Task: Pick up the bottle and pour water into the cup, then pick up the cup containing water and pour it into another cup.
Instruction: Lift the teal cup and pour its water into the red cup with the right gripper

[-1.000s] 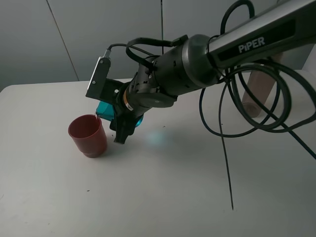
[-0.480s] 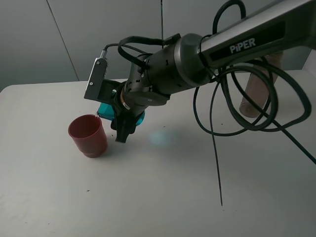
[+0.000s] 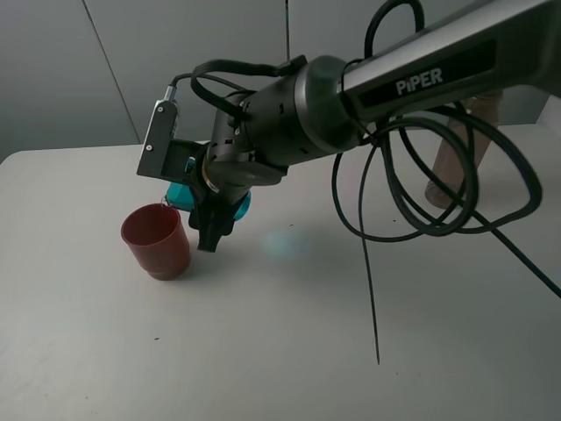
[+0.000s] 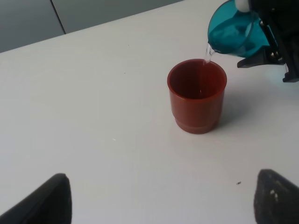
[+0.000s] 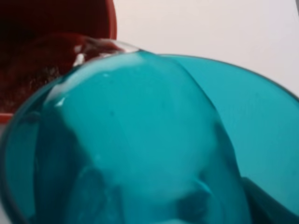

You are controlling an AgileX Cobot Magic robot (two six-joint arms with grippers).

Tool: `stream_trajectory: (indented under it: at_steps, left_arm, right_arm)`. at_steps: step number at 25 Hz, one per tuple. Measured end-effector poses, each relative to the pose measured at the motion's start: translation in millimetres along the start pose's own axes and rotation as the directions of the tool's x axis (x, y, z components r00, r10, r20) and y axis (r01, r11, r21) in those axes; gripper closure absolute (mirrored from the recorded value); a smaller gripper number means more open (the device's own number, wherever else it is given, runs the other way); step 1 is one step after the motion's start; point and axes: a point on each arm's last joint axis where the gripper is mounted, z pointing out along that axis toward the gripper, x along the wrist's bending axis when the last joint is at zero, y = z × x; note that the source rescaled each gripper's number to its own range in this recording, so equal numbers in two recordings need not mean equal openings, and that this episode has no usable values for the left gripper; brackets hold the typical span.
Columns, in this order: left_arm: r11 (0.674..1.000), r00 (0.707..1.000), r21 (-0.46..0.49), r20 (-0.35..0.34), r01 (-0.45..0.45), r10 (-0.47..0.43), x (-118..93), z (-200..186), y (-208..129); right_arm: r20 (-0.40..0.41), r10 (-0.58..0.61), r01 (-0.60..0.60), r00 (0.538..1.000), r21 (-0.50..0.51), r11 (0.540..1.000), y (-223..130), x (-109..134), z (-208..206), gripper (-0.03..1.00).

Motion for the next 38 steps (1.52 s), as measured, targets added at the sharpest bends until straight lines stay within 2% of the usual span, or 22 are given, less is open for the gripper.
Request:
stream_trajectory:
  at_steps: [11, 38]
  left_arm:
    - [1.000, 1.000, 0.000, 0.000, 0.000, 0.000, 0.0, 0.0, 0.0]
    - [1.000, 1.000, 0.000, 0.000, 0.000, 0.000, 0.0, 0.0, 0.0]
  right_arm:
    - [0.016, -0.017, 0.017, 1.000, 0.020, 1.000, 1.6, -2.0, -1.8, 0.93]
    - [0.084, -0.186, 0.183, 0.979, 0.040, 0.982, 0.9, -6.7, 4.0, 0.93]
